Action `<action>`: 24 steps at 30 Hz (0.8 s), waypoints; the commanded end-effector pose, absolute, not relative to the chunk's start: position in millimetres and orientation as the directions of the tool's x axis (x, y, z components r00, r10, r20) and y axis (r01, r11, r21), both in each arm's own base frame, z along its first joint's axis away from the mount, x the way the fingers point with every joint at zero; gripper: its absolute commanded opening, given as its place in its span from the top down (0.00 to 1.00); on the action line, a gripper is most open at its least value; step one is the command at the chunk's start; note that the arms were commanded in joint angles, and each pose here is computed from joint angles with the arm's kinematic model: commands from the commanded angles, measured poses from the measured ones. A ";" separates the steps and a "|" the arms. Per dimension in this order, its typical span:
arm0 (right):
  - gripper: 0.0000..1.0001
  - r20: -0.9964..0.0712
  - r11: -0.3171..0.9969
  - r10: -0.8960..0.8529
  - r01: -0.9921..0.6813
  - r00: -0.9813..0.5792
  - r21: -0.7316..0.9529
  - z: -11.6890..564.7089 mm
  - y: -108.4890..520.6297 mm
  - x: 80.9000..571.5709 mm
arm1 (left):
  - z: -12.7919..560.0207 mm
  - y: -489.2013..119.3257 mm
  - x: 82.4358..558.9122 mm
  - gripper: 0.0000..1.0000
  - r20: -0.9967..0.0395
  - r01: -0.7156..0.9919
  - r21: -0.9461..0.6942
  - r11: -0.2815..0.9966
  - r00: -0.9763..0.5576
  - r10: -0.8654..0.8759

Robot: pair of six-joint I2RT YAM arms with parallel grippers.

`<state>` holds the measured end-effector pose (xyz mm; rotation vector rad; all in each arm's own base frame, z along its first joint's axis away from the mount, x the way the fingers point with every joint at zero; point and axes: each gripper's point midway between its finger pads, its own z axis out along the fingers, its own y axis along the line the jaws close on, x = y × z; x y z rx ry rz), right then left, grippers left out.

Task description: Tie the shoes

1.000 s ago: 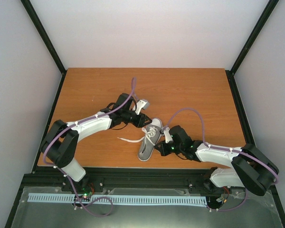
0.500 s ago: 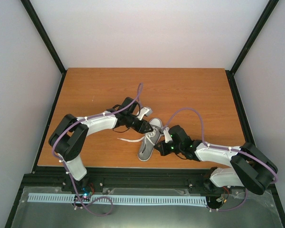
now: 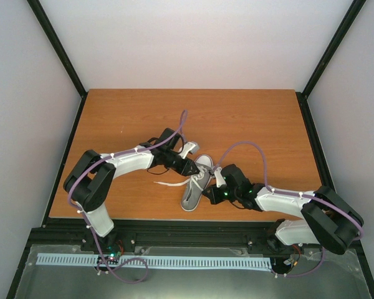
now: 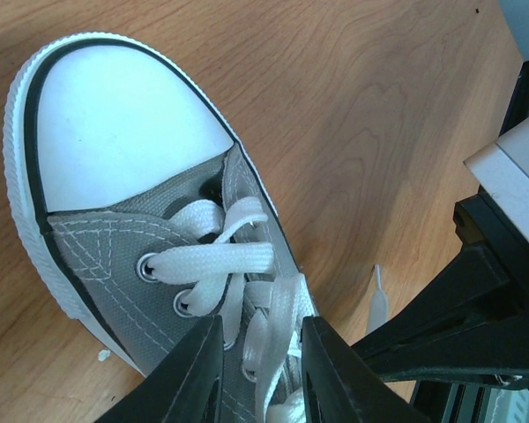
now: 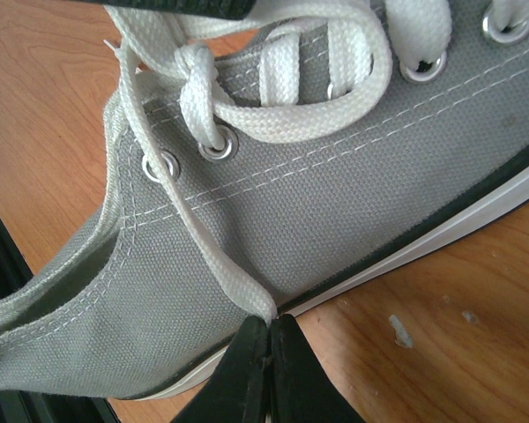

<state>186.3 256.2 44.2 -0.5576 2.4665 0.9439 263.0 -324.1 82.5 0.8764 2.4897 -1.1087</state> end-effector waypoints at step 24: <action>0.97 -0.554 0.669 -0.192 -0.521 -0.810 0.530 53.9 264.8 195.2 | 91.0 -318.7 247.9 0.75 -0.463 0.629 -0.584 0.513 -0.778 0.426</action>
